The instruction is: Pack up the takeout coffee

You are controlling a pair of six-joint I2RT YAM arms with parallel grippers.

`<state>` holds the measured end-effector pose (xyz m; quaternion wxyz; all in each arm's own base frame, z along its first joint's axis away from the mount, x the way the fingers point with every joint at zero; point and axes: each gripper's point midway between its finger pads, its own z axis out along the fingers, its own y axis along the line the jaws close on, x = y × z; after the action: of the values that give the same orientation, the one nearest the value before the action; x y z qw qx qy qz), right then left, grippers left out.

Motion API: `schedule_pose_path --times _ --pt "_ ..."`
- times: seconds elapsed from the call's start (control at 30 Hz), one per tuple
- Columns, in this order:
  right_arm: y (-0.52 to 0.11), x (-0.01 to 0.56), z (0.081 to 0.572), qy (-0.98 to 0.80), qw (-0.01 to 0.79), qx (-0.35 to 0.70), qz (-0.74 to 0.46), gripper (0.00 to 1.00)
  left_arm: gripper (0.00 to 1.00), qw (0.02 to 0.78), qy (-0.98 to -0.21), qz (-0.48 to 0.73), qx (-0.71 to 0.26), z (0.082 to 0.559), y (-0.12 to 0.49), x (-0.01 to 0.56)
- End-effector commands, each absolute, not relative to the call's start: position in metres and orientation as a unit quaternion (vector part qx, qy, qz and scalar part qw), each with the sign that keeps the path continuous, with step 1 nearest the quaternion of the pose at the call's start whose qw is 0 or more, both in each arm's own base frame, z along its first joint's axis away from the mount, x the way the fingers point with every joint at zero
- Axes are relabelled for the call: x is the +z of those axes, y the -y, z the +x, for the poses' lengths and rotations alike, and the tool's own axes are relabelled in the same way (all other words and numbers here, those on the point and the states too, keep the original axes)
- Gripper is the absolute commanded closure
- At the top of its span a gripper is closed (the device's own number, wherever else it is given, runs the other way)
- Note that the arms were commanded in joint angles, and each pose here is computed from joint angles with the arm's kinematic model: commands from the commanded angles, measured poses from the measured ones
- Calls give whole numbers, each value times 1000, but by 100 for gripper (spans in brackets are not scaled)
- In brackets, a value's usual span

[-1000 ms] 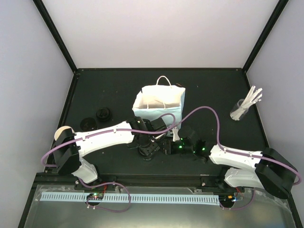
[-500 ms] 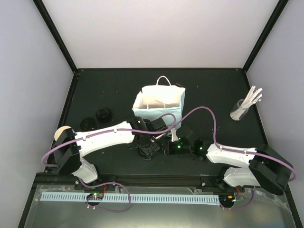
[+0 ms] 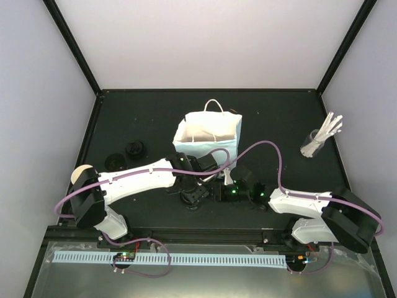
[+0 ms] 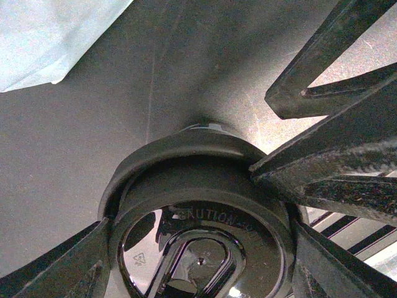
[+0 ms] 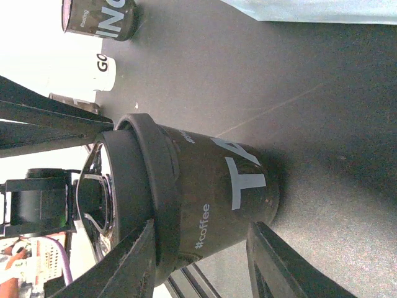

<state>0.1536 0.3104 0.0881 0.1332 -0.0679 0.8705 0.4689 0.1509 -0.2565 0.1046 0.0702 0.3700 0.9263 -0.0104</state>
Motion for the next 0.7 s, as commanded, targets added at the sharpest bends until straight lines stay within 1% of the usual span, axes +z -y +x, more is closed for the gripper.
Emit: schedule_pose_path --times 0.0,0.23,0.67 --pt "-280 35 138 -917 84 387 -35 58 25 -1 -926 377 -6 132 256 55" --pt "-270 23 133 -926 74 368 -27 58 25 -14 -927 375 -6 128 255 47" --pt "-270 26 134 -927 81 363 -41 58 25 -30 -930 366 -9 121 253 33"
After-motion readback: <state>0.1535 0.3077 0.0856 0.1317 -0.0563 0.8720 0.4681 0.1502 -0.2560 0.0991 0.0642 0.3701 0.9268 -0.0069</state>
